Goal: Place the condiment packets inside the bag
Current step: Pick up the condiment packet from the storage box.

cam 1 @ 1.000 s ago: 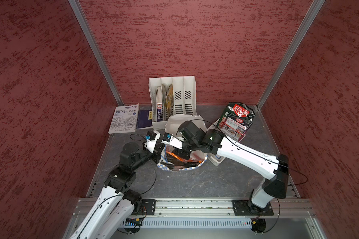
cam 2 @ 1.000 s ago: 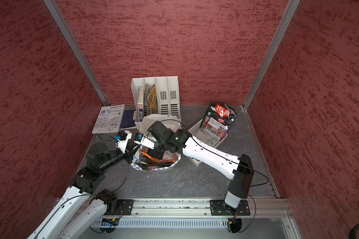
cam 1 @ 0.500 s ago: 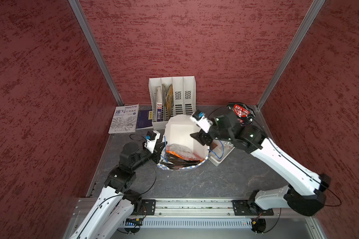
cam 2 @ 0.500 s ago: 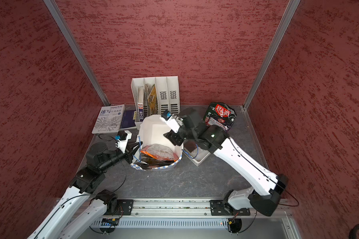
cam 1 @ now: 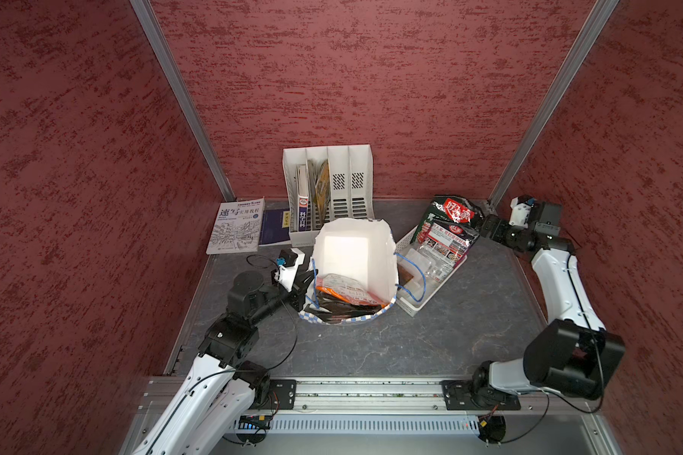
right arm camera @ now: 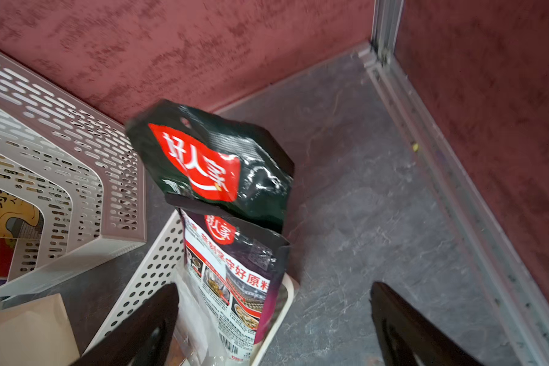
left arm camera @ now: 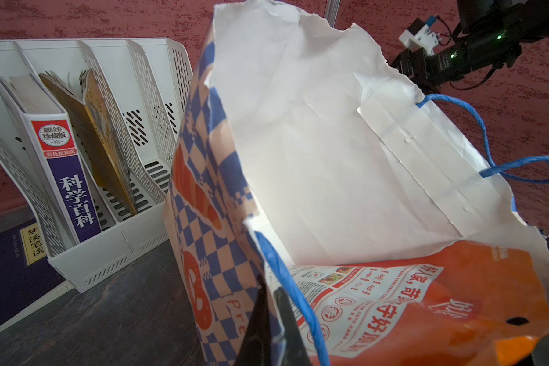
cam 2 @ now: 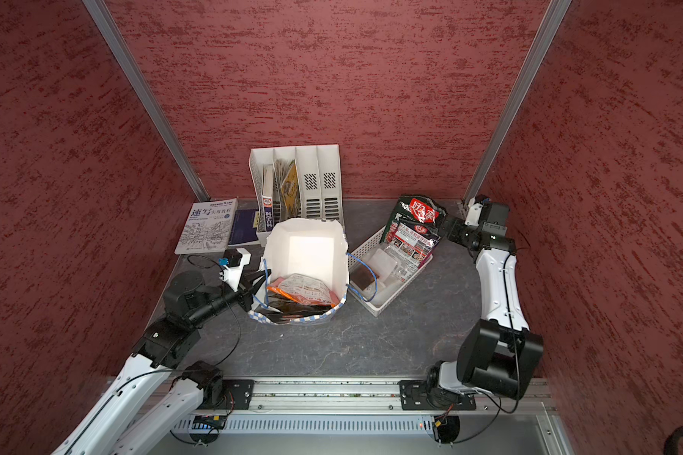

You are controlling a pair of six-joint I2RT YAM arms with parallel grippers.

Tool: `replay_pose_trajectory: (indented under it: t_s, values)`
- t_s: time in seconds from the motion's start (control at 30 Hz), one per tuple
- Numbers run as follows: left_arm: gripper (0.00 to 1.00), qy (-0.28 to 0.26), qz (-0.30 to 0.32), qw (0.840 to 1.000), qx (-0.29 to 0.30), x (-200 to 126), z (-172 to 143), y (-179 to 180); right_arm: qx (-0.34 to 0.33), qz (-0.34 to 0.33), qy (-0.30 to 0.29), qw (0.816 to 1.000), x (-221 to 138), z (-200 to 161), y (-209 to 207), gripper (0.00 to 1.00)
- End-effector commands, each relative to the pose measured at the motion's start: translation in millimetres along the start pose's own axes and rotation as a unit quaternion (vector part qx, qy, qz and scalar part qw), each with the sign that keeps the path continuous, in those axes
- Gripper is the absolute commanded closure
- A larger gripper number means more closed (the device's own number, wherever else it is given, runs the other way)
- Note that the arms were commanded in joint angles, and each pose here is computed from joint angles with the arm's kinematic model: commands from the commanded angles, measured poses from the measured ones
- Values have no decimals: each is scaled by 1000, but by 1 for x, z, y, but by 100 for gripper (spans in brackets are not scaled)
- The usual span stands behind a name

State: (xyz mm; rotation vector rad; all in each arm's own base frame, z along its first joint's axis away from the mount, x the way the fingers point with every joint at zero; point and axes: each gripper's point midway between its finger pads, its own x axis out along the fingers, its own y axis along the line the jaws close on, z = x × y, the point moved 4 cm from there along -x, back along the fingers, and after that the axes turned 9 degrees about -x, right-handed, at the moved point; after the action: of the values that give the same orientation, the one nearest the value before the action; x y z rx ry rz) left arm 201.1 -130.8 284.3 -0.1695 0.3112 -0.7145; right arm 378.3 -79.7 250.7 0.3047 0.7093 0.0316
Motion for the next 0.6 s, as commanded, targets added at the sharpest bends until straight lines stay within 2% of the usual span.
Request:
replay_pose_trajectory:
  t_s: [0.0,0.1,0.3,0.43,0.57]
  values:
    - [100,-18,-18,1000,16,-2,7,-6,5,93,-20,995,12,11,18,2]
    - [100,-17,-17,1000,16,-2,7,-6,31,108,-4,994,33,-1,11,5]
    - [100,-17,-14,1000,17,-2,7,-5,60,135,12,989,47,-13,12,9]
    - [100,-15,-13,1000,17,-1,6,-5,69,177,25,981,48,-19,21,16]
    - [100,-15,-12,1000,16,-1,6,-4,75,236,32,968,34,-24,38,23]
